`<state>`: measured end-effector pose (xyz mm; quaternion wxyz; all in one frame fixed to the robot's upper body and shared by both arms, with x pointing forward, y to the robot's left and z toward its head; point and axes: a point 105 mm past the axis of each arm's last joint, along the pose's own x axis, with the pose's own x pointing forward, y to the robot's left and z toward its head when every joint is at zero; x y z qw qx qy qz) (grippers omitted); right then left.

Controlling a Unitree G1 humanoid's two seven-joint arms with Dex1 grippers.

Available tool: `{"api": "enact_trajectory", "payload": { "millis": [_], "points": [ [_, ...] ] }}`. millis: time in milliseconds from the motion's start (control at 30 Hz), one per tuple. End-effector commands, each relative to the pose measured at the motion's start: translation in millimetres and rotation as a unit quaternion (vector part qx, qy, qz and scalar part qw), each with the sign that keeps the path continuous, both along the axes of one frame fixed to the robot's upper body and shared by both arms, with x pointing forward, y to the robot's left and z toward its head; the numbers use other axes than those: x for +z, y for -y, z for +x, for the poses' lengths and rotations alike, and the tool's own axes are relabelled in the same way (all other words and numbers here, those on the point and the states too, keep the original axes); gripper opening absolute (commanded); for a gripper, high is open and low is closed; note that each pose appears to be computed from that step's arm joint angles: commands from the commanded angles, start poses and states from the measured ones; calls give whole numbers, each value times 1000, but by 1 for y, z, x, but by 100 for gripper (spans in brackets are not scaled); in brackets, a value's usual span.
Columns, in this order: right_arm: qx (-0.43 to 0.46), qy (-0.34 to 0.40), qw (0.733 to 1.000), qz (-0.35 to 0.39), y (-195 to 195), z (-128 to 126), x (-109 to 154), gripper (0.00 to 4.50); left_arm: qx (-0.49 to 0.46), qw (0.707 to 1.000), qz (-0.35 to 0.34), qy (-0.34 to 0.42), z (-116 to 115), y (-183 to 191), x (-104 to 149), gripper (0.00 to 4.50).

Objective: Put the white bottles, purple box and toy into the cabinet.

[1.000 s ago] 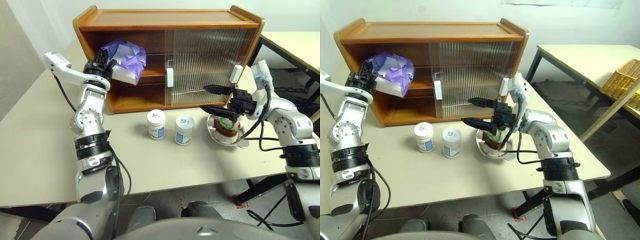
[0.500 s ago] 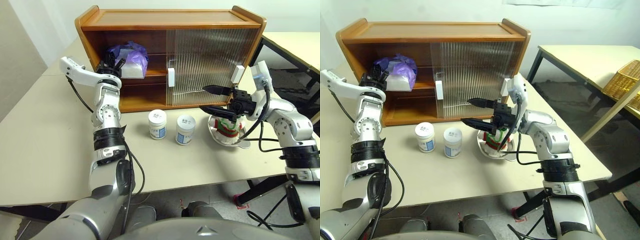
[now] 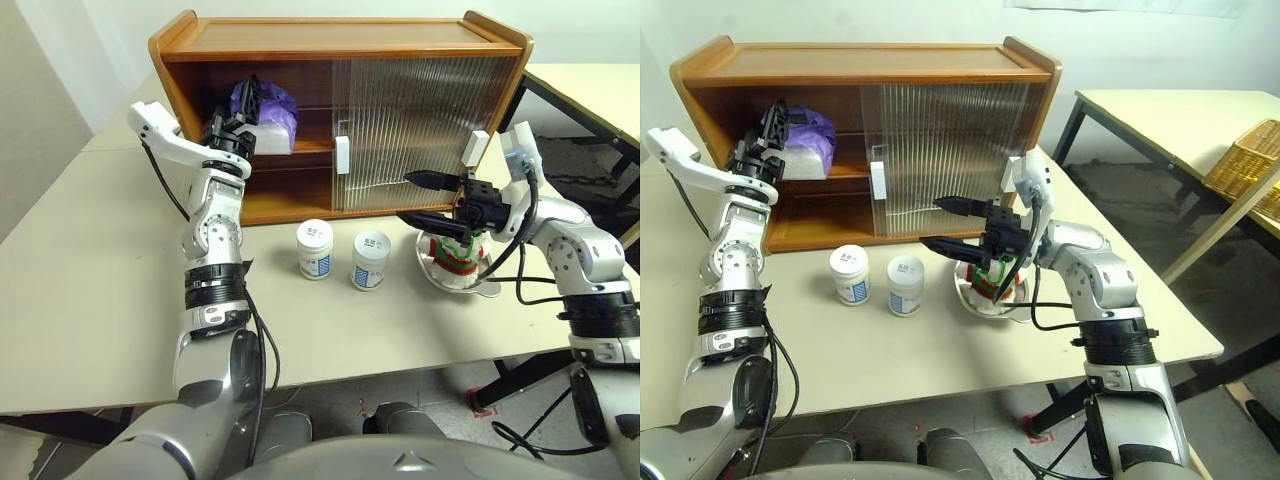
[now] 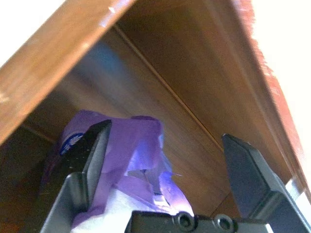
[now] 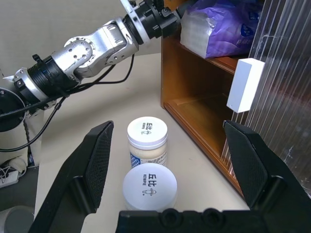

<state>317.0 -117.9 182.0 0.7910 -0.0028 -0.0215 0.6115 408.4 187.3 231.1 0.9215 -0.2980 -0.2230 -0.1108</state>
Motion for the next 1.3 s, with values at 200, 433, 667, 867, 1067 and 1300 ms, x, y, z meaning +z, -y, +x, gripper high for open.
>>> {"api": "enact_trajectory", "payload": {
  "millis": [200, 433, 667, 867, 1067, 1300],
  "points": [
    [5, -4, 1000, -9, 2, 0, -7, 450, -49, 994, 51, 79, -25, 14, 20, 448],
    [5, -8, 1000, -11, 5, -1, -11, 450, -52, 990, 108, 80, -51, 11, 9, 448],
    [7, -9, 1000, -12, 5, 0, -12, 450, -33, 987, 156, 8, -53, 9, -28, 389],
    [9, -9, 1000, -11, 4, 0, -11, 450, -14, 983, 181, -23, -44, 17, -40, 175],
    [8, -8, 1000, -12, 4, -1, -11, 450, 3, 979, 196, -49, -32, 21, -51, 3],
    [6, -7, 1000, -12, 4, -2, -11, 450, 24, 975, 209, -77, -16, 24, -61, 3]
  ]
}}
